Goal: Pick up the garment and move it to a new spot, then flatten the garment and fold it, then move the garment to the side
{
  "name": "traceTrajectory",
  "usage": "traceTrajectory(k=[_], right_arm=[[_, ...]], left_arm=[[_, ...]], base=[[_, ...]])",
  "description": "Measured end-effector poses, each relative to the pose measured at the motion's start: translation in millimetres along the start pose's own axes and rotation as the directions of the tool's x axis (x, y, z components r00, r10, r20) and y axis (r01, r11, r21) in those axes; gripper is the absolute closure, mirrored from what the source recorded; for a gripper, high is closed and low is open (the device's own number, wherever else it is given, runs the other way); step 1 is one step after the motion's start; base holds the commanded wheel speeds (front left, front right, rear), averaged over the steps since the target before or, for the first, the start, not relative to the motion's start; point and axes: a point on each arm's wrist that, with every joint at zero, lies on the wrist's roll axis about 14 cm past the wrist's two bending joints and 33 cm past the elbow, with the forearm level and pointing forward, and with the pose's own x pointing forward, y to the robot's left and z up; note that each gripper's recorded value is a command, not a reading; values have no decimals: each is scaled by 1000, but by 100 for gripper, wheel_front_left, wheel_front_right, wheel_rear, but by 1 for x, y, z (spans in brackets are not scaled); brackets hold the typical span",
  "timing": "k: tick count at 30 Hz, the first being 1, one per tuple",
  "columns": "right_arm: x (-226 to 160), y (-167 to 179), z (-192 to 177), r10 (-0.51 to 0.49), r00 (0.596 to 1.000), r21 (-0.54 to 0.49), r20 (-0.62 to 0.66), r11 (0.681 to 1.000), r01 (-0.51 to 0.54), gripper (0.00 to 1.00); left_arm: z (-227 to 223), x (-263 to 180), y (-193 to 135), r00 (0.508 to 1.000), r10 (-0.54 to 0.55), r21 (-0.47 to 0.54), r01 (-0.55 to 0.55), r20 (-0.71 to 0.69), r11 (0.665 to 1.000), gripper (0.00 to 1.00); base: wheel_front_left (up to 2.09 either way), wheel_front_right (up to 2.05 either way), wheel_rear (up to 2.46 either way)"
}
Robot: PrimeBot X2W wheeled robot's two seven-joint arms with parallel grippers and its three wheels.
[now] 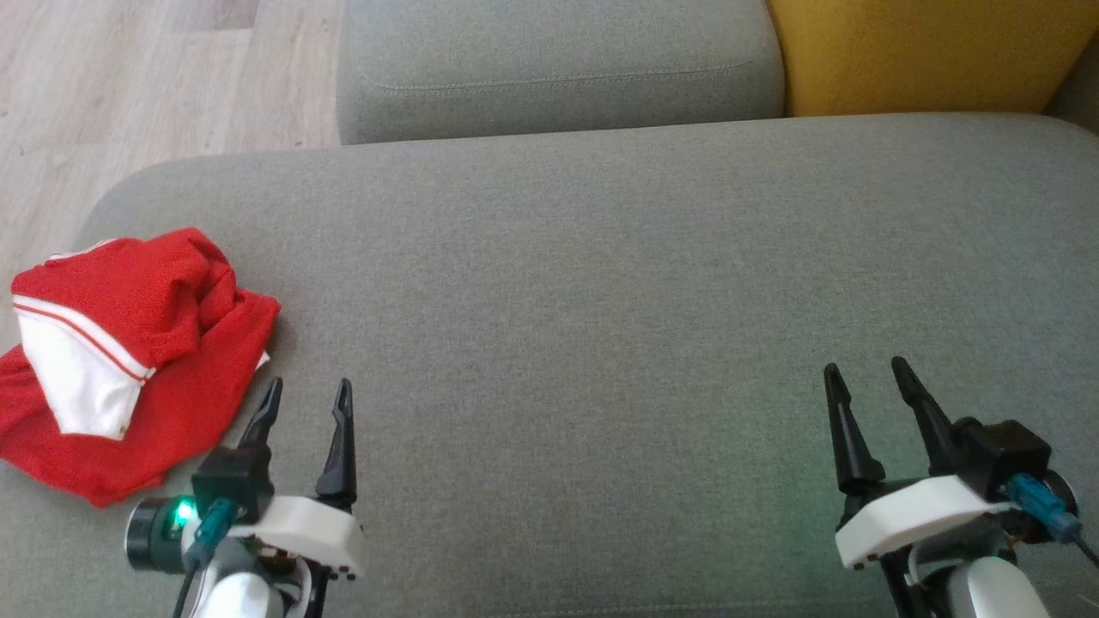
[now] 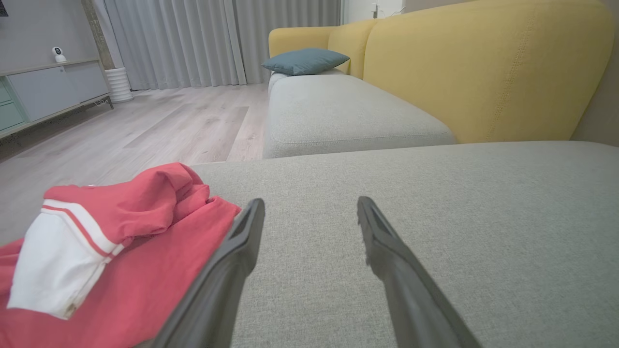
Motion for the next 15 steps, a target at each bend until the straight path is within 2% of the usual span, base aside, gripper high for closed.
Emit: traceTrajectory(k=[15], right_arm=[[1, 0, 1, -1, 1000, 10, 4, 1000, 1, 0]], left_arm=[[-8, -2, 1, 1000, 10, -12, -10, -24, 1000, 0]], base=[[0, 0, 0]])
